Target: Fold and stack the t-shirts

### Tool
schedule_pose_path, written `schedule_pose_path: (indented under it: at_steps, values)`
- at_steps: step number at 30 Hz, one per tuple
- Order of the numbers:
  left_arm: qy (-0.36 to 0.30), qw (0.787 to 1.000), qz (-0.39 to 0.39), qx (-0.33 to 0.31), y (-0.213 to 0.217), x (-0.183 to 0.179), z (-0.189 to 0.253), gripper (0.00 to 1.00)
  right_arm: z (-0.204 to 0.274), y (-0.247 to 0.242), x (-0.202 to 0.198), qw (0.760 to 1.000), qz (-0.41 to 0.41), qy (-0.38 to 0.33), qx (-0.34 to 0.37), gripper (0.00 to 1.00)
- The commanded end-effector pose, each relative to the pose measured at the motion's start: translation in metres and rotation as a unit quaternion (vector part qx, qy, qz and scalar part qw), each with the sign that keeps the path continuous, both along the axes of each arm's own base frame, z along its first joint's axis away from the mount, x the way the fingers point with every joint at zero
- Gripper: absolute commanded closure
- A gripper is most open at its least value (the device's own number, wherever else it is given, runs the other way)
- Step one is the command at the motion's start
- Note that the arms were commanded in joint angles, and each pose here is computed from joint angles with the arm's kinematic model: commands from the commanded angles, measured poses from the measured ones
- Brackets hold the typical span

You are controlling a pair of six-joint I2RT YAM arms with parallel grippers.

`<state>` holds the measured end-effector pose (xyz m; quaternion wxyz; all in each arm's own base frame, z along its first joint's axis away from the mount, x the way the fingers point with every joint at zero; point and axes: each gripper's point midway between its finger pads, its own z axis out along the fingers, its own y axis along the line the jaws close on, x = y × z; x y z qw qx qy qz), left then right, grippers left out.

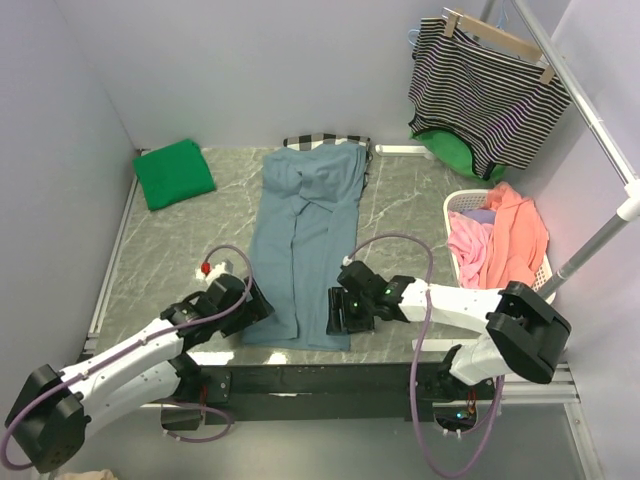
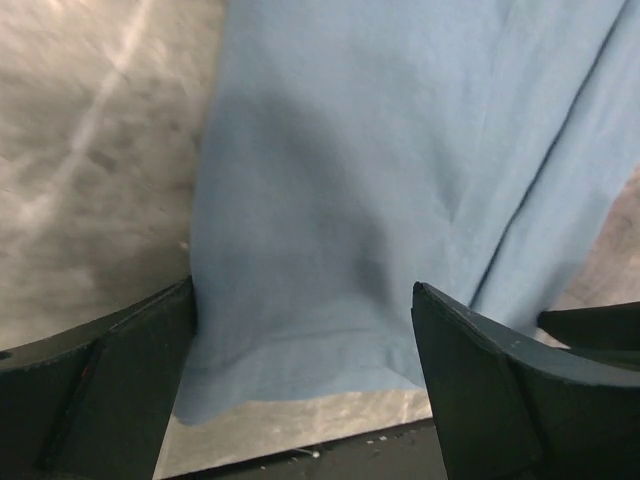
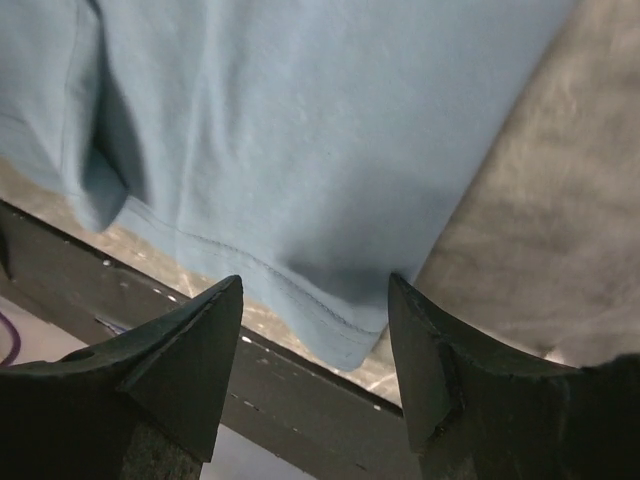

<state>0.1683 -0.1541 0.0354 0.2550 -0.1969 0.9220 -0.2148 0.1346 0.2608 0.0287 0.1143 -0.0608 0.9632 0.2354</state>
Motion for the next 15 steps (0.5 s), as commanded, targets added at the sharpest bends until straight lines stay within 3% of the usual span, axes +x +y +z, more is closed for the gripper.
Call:
schedule_pose_path:
  at_steps: [1, 11, 15]
  values:
    - [0.062, 0.998, 0.01, 0.023, 0.008, -0.036, -0.029, 0.06, -0.009, -0.016, -0.007, 0.998, -0.045, -0.001, -0.043, 0.33]
    - [0.078, 0.996, -0.001, 0.036, 0.001, -0.057, -0.031, 0.05, -0.001, -0.053, -0.005, 0.987, -0.113, -0.047, -0.099, 0.32]
    - [0.078, 0.996, -0.004, 0.053, 0.001, -0.06, -0.029, 0.05, -0.004, -0.049, -0.009, 0.99, -0.114, -0.043, -0.072, 0.3]
